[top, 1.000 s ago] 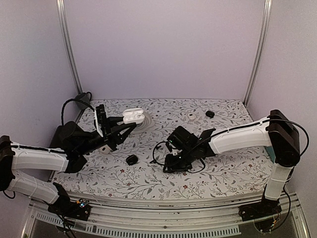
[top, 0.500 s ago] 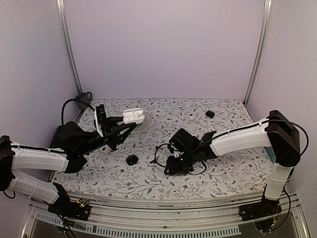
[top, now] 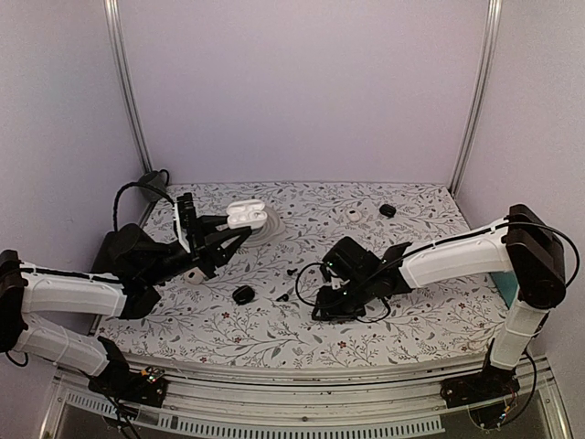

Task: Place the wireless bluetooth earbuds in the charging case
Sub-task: Pick up the left earbud from the center of the board.

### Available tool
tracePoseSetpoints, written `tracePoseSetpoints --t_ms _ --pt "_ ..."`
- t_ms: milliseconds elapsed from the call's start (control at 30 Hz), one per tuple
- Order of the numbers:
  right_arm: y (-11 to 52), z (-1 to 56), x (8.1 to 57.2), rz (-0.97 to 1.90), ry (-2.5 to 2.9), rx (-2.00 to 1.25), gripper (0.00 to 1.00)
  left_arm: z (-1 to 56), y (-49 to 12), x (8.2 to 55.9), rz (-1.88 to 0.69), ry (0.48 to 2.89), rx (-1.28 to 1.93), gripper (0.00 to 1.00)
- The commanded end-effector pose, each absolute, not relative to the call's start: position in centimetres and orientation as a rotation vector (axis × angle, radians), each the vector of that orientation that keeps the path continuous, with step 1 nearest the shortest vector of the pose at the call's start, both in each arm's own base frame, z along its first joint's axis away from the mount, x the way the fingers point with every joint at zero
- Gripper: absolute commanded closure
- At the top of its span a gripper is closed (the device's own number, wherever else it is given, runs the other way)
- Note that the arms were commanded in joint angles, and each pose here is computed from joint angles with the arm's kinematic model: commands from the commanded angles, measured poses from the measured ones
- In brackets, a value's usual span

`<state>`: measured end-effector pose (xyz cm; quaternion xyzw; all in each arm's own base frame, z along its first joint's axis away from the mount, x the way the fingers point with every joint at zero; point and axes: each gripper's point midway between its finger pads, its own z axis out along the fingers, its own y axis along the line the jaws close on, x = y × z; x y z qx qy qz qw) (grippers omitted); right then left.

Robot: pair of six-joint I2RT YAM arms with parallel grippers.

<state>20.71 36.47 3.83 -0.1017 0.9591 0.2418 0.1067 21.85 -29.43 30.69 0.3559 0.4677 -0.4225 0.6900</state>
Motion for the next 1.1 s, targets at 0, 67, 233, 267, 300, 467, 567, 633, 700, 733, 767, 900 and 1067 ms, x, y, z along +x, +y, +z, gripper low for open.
tracePoseSetpoints --t_ms 0,67,233,267,300,467,567,633,700,733,767,900,1067 --pt "35.0 3.1 20.7 0.645 2.843 -0.261 0.62 30.5 -29.2 21.9 -0.939 1.039 0.803 1.0" --pt "34.9 2.9 20.7 0.643 2.846 -0.257 0.62 30.5 -29.2 21.9 -0.939 1.04 0.803 1.0" --pt "34.5 2.5 20.6 0.629 2.858 -0.252 0.63 30.4 -29.2 21.9 -0.938 1.041 0.803 1.0" --pt "34.4 2.5 20.7 0.629 2.858 -0.246 0.64 30.4 -29.2 21.9 -0.939 1.041 0.804 1.0" --pt "34.4 2.4 20.6 0.628 2.859 -0.245 0.64 30.4 -29.2 21.8 -0.938 1.04 0.804 1.0" --pt "34.1 2.2 20.7 0.61 2.864 -0.237 0.67 30.4 -29.2 21.8 -0.939 1.039 0.806 1.0" --pt "33.9 2.2 20.7 0.598 2.866 -0.234 0.67 30.4 -29.2 21.8 -0.939 1.039 0.805 1.0" --pt "33.7 2.1 20.7 0.593 2.867 -0.227 0.67 30.4 -29.2 21.8 -0.939 1.04 0.806 1.0" --pt "33.7 2.1 20.8 0.59 2.865 -0.226 0.67 30.4 -29.2 21.8 -0.94 1.04 0.805 1.0" --pt "33.6 2.1 20.8 0.588 2.866 -0.224 0.67 30.4 -29.2 21.8 -0.94 1.04 0.805 1.0" --pt "33.5 2.0 20.8 0.585 2.867 -0.221 0.67 30.4 -29.2 21.8 -0.939 1.04 0.804 1.0" --pt "33.5 2.1 20.9 0.582 2.864 -0.218 0.67 30.5 -29.2 21.8 -0.941 1.037 0.805 1.0" --pt "33.4 1.9 21.2 0.576 2.861 -0.21 0.7 30.6 -29.2 21.7 -0.941 1.035 0.806 1.0"
